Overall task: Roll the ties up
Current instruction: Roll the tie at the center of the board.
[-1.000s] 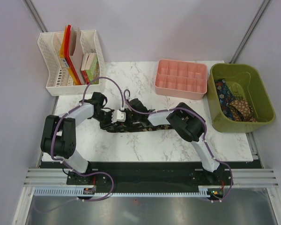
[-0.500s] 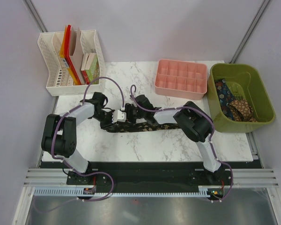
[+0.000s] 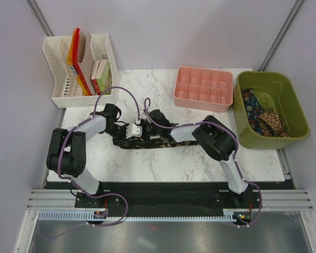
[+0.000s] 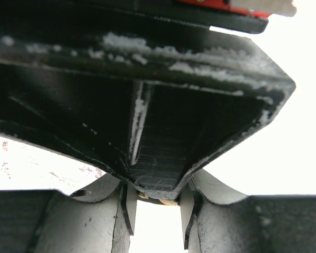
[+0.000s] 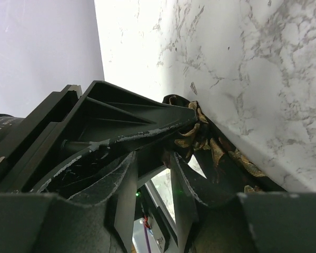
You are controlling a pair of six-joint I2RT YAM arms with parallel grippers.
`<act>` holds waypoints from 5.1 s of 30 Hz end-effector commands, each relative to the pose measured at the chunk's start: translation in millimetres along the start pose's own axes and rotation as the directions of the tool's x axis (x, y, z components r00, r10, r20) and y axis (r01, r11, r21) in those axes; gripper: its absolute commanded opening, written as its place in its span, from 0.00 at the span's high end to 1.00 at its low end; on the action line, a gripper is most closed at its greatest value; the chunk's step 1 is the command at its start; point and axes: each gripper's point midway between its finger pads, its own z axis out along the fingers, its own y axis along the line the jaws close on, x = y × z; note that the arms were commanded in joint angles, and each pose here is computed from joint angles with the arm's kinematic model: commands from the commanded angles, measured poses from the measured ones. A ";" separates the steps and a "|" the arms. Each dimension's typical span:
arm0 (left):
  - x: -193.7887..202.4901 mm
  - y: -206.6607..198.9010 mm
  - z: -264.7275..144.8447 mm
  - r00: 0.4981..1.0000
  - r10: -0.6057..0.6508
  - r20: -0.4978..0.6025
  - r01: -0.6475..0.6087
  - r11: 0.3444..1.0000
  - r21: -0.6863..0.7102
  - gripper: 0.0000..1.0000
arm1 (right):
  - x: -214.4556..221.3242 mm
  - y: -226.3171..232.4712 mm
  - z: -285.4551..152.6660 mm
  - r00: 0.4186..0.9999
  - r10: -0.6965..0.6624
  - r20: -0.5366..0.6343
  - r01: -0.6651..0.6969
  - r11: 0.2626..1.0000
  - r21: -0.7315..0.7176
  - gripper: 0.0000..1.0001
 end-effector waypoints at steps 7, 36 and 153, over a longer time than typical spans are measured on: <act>27.0 -23.6 10.7 0.993 -0.054 -0.104 0.062 0.996 0.071 0.67 | 2.5 -22.2 -4.8 1.000 -0.014 0.005 0.013 0.997 0.072 0.60; 24.8 -3.7 4.6 0.992 -0.065 -0.112 0.063 0.998 -0.020 0.70 | -17.8 -6.7 16.8 0.996 -0.071 0.047 0.072 0.997 -0.015 0.97; -20.7 12.9 29.1 1.000 0.007 -0.021 -0.007 1.000 0.029 0.62 | -13.1 -49.7 -9.7 1.000 0.007 -0.029 -0.005 0.998 0.069 0.80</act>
